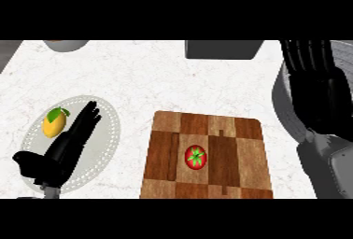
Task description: Pick the tomato from the cutting board and place it in the basket
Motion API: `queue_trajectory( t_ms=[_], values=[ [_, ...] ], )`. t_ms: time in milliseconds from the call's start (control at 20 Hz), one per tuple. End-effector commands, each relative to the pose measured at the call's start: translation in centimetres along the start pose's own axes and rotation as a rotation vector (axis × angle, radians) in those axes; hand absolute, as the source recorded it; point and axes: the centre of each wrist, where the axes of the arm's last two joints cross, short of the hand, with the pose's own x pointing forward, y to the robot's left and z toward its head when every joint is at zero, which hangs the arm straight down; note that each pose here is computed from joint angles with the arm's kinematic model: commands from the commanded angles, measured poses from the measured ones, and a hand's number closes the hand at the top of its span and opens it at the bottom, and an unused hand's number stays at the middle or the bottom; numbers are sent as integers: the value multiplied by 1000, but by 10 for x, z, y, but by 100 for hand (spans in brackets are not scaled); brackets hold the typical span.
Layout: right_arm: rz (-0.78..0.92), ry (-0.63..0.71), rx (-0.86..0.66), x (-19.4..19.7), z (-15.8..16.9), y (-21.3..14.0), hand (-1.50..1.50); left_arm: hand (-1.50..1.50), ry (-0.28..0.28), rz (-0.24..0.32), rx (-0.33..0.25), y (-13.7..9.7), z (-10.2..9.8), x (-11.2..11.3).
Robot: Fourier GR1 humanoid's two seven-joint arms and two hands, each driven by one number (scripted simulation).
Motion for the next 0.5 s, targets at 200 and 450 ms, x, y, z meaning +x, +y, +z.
queue_trajectory(
  t_ms=[200, 450],
  values=[
    [-226, 47, 279, -36, -29, 18, 150, 0, 10, -92, 172, 50, -29, 22],
    [110, -133, 889, -21, -14, 82, -150, 0, 96, -72, 170, 41, -32, 12]
  ],
)
